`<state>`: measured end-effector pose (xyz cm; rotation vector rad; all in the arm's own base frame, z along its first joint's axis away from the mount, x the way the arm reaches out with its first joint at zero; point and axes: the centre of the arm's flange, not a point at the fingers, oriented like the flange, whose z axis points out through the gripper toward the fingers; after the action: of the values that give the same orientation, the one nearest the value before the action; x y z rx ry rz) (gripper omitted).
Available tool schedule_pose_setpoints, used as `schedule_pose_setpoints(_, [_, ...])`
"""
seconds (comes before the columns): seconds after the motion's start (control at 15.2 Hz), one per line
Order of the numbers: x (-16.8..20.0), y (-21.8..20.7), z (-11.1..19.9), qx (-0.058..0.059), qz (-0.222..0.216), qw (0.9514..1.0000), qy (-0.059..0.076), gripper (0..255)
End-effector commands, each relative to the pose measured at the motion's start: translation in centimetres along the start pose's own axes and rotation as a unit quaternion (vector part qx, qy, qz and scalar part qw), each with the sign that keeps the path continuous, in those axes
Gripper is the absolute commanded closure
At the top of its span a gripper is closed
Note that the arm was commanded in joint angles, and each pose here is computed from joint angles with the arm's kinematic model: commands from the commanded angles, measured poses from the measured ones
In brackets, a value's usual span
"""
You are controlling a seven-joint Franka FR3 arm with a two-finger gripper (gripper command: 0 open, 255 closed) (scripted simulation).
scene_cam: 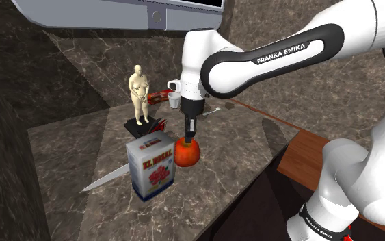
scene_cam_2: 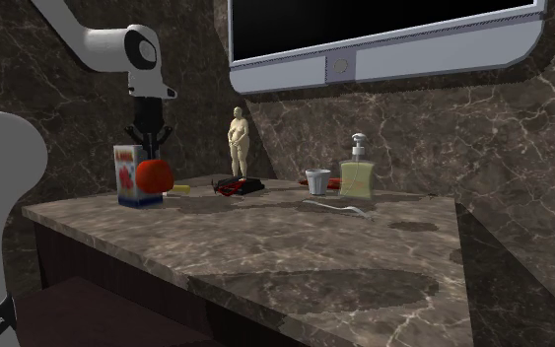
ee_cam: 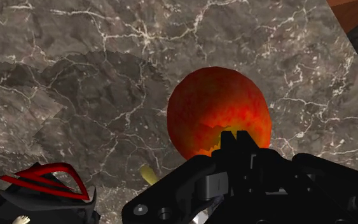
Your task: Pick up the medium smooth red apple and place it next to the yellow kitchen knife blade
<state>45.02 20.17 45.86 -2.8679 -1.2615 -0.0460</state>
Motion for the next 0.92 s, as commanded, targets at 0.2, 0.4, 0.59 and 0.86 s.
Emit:
schedule_pose_setpoints(0.2, [-0.2,0.1,2.7,0.0,0.0,1.0,0.0,255])
schedule_pose_setpoints(0.4, [-0.2,0.1,4.3,0.0,0.0,1.0,0.0,255])
schedule_pose_setpoints(0.59, [-0.2,0.1,4.9,0.0,0.0,1.0,0.0,255])
schedule_pose_setpoints(0.86, [-0.2,0.1,4.9,0.0,0.0,1.0,0.0,255])
